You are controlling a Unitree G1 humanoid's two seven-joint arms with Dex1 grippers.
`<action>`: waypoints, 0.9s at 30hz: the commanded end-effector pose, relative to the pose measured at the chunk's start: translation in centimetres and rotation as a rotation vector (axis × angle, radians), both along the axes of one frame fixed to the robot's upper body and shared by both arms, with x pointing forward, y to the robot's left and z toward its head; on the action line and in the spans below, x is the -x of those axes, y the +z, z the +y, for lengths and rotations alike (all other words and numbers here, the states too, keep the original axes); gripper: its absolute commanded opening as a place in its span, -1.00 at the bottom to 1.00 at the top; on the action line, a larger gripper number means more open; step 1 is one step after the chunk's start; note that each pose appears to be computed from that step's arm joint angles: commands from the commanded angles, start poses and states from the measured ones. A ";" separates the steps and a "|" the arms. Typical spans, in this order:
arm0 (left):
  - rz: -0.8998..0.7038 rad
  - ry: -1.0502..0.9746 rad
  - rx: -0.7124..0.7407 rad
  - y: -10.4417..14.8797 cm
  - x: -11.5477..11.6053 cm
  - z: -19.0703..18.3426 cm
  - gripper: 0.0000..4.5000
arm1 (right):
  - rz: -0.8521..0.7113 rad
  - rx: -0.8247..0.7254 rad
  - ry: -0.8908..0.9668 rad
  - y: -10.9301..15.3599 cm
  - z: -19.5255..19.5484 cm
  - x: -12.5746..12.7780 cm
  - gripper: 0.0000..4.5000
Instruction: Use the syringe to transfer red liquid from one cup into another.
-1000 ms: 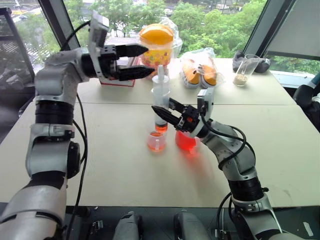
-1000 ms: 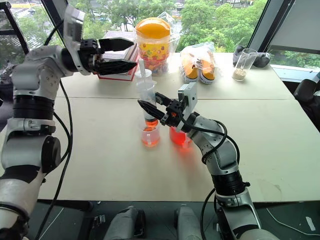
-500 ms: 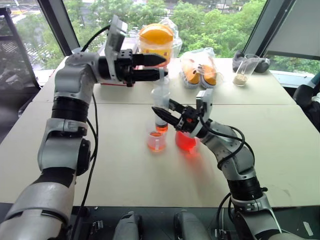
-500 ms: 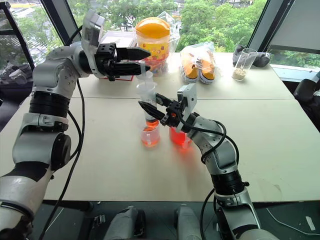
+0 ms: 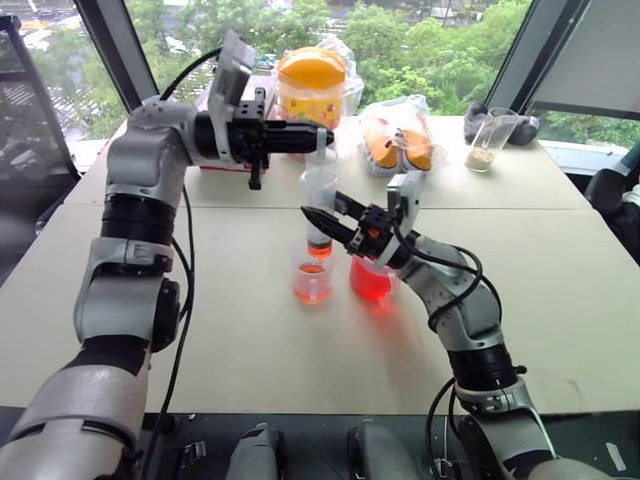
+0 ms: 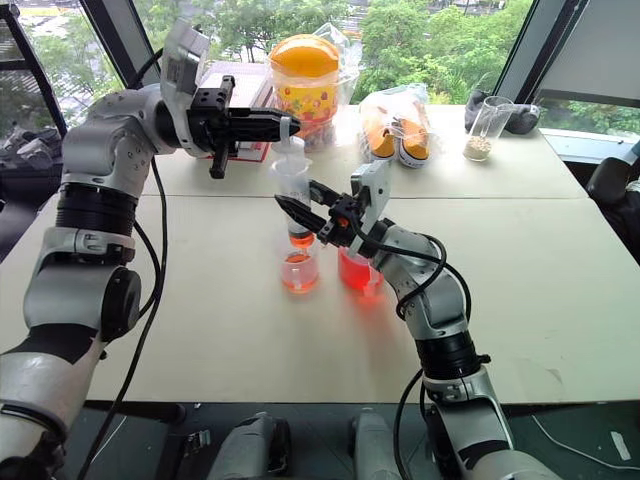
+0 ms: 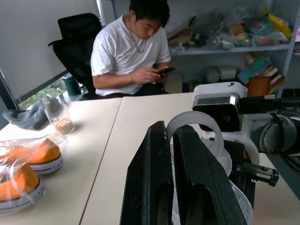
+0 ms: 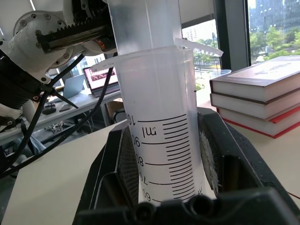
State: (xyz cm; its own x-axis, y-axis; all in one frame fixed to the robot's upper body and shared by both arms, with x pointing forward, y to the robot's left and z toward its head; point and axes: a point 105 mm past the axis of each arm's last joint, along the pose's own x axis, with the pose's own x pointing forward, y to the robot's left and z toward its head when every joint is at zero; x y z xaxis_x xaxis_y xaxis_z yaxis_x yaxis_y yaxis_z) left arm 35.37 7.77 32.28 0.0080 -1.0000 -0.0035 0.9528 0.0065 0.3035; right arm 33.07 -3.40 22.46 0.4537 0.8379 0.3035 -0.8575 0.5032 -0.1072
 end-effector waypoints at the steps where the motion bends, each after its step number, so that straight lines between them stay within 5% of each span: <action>1: -0.013 -0.050 -0.054 -0.8 0.7 -1.0 -0.99 | -0.127 -0.061 0.012 3.7 0.4 0.6 -0.36; 20: 0.095 -0.036 -0.126 -5.9 0.9 -1.5 -0.99 | -0.185 -0.111 0.030 7.9 0.1 1.8 -0.36; 24: 0.100 -0.010 -0.104 -5.2 0.6 -1.2 -0.99 | -0.175 -0.103 0.032 7.6 0.1 1.7 -0.36; 27: 0.102 0.020 -0.079 -4.2 0.3 -0.6 -0.55 | -0.148 -0.101 0.032 6.9 0.2 1.5 -0.36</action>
